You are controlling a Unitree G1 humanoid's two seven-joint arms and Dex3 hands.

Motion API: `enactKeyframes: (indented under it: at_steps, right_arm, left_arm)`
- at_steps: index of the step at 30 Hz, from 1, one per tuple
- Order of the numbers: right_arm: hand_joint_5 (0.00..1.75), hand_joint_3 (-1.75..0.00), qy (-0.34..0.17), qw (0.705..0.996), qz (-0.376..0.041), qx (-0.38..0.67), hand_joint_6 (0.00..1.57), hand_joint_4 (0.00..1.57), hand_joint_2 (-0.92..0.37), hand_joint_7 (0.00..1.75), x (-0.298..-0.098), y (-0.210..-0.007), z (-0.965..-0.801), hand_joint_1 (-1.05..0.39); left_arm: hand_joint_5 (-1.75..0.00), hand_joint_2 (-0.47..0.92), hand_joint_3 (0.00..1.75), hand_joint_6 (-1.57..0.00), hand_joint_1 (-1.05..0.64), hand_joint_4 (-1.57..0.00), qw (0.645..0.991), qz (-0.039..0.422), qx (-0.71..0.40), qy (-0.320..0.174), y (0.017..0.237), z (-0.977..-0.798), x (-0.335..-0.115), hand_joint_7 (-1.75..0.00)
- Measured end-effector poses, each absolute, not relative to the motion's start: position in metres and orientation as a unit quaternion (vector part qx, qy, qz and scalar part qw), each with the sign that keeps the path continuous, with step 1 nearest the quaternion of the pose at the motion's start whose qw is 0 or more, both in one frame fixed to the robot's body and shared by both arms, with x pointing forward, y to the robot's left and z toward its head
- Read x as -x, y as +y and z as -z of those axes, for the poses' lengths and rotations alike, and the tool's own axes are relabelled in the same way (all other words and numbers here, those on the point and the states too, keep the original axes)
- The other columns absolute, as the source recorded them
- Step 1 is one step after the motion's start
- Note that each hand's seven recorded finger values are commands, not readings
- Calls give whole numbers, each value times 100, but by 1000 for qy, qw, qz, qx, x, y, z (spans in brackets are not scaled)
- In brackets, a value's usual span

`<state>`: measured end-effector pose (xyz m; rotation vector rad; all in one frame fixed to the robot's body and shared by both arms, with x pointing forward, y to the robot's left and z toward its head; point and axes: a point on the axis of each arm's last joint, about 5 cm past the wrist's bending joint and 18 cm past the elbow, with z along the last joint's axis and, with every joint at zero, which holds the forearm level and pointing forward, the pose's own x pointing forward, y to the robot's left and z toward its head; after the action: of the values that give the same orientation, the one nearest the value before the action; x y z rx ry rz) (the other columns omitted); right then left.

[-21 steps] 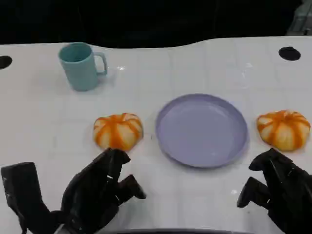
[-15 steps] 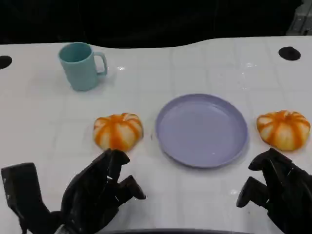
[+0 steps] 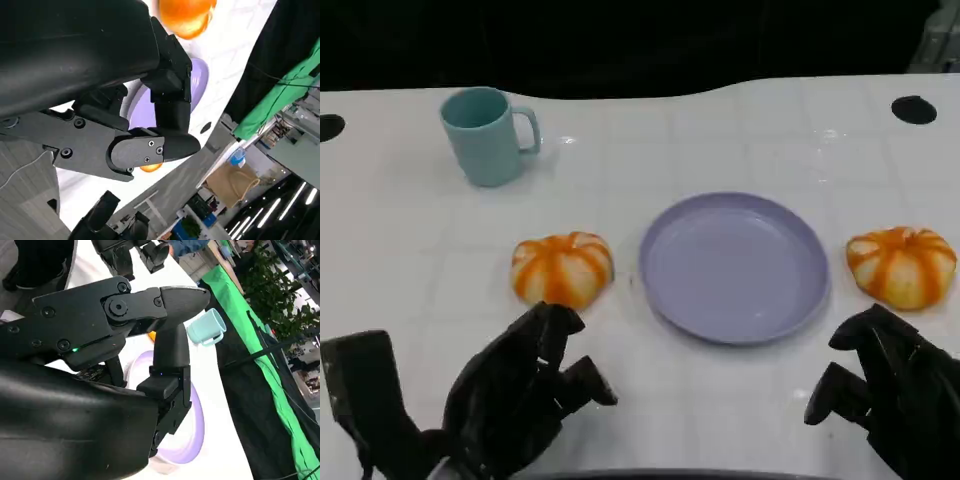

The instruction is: Grasp the bread from the table and place it into the plate.

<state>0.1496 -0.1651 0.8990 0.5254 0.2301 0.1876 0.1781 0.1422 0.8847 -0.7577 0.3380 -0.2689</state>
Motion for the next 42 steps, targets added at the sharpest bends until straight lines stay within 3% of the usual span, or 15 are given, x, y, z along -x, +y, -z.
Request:
enactKeyframes:
  at_steps: [4,5,7,8,11,15,18,20,23,28,30,36,42]
  right_arm:
    - [175,-21,114,955,-94,-259,51,66,-92,162,-150,-164,-899,-57]
    - [175,-23,114,955,-95,-259,51,66,-92,163,-150,-164,-899,-57]
    - [175,-25,114,954,-95,-259,50,66,-92,164,-150,-164,-899,-56]
    - [175,-25,114,954,-96,-259,49,65,-92,164,-150,-164,-899,-56]
    - [175,-25,114,954,-97,-259,48,65,-92,165,-150,-164,-899,-56]
    - [175,-23,112,954,-99,-259,48,65,-92,166,-152,-163,-899,-57]
    - [175,-23,112,954,-100,-259,47,65,-92,166,-152,-163,-900,-56]
    - [175,-25,112,954,-100,-259,46,65,-92,167,-153,-162,-899,-55]
    - [175,-25,109,955,-100,-258,45,65,-92,168,-154,-162,-899,-55]
    - [175,-26,107,955,-99,-259,45,64,-92,168,-154,-163,-900,-54]
    - [175,-27,107,955,-98,-259,45,64,-92,168,-154,-164,-900,-54]
    - [175,-27,109,955,-98,-258,44,64,-92,169,-155,-165,-901,-54]
    - [175,-26,111,955,-97,-258,44,64,-92,170,-155,-166,-900,-54]
  left_arm:
    - [-175,92,46,-51,-59,-76,916,149,346,139,144,-885,-179,-170]
    - [-175,92,40,-51,-61,-69,921,156,334,128,145,-886,-180,-159]
    - [-175,92,37,-51,-62,-65,930,169,309,106,147,-886,-182,-152]
    - [-157,92,30,-50,-58,-57,933,174,299,97,147,-886,-183,-119]
    - [-128,92,18,-53,-52,-51,961,179,206,47,149,-887,-187,-76]
    - [-106,92,5,-49,-43,-30,980,193,22,-29,150,-895,-196,-39]
    - [-94,91,2,-46,-42,-18,972,198,-103,-74,153,-900,-203,-23]
    - [-76,89,0,-43,-39,-15,956,195,-195,-99,155,-905,-207,-10]
    - [-65,85,0,-43,-39,-14,911,182,-340,-150,162,-913,-214,-5]
    - [-60,84,0,-44,-40,-15,863,167,-430,-204,163,-922,-223,-3]
    - [-54,81,0,-34,-41,-3,853,168,-451,-201,161,-922,-224,-1]
    - [-31,79,0,-23,-41,0,776,175,-588,-150,142,-946,-237,-1]
    - [-29,79,0,-23,-41,0,764,177,-606,-132,132,-950,-240,0]
